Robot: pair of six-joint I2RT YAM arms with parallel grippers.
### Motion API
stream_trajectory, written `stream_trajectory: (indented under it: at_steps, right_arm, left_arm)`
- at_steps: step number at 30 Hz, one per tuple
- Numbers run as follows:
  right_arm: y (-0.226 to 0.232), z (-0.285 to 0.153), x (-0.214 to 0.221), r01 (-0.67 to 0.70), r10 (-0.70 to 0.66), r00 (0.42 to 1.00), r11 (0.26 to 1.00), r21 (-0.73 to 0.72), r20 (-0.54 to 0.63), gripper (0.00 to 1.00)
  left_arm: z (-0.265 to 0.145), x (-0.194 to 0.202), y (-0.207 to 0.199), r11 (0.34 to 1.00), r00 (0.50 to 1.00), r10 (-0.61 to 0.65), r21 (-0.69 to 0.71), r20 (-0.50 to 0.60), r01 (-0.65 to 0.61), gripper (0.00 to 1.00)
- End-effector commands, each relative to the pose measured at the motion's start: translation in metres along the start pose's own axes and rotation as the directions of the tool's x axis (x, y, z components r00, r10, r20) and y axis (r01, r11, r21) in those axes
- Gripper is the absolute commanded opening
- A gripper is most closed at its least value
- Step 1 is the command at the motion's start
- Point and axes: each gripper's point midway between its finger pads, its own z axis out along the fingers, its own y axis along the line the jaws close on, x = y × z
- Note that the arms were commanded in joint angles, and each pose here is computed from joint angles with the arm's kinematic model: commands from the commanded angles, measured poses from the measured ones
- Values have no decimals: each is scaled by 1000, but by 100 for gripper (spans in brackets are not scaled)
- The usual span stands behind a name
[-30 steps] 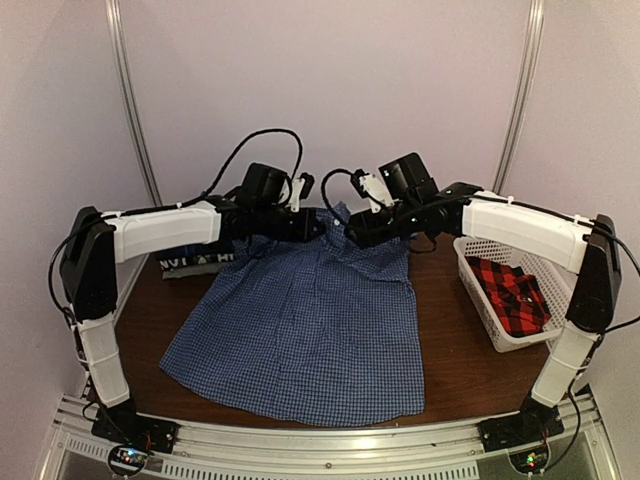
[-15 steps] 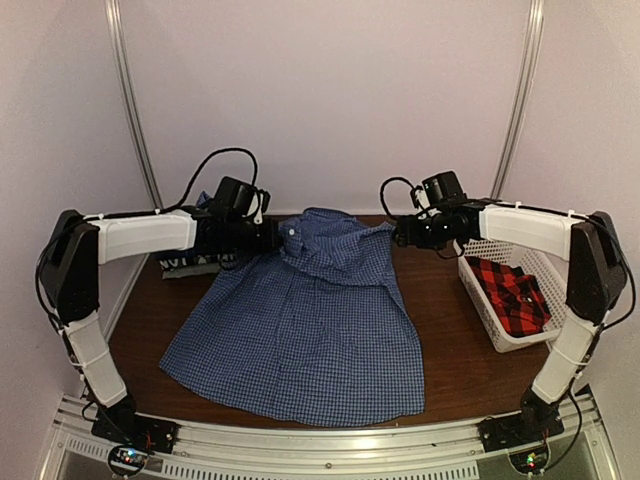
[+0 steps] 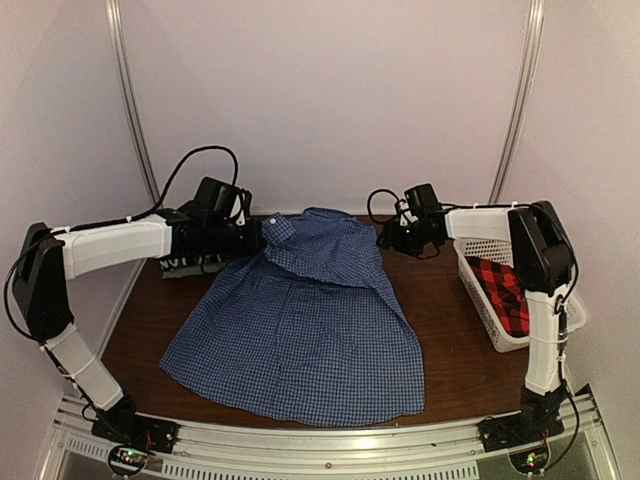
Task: Fold and stack the long sleeve shirts
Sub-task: Pick up the flattened shirt from the center of the board.
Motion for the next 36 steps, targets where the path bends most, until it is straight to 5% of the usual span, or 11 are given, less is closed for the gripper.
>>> stream_trajectory:
  at_steps: [1, 11, 19, 27, 36]
  right_arm:
    - [23, 13, -30, -3, 8, 999, 996, -92, 53, 61]
    - [36, 27, -31, 52, -50, 998, 997, -58, 47, 61]
    - [20, -47, -26, 65, -73, 990, 996, 63, 121, 65]
    - [-7, -114, 43, -1, -6, 997, 995, 96, 74, 68]
    - [-5, -155, 167, -25, 29, 998, 998, 63, -61, 68]
  left_arm:
    - [-8, 6, 8, 999, 999, -33, -14, 10, 33, 0]
    - [-6, 19, 1, 998, 999, -35, 41, -32, 37, 0]
    - [13, -65, -68, 971, 988, 71, 218, 138, -100, 0]
    - [52, -138, -220, 797, 944, 156, 527, 292, -295, 0]
    - [25, -136, -281, 571, 906, 46, 733, 421, -370, 0]
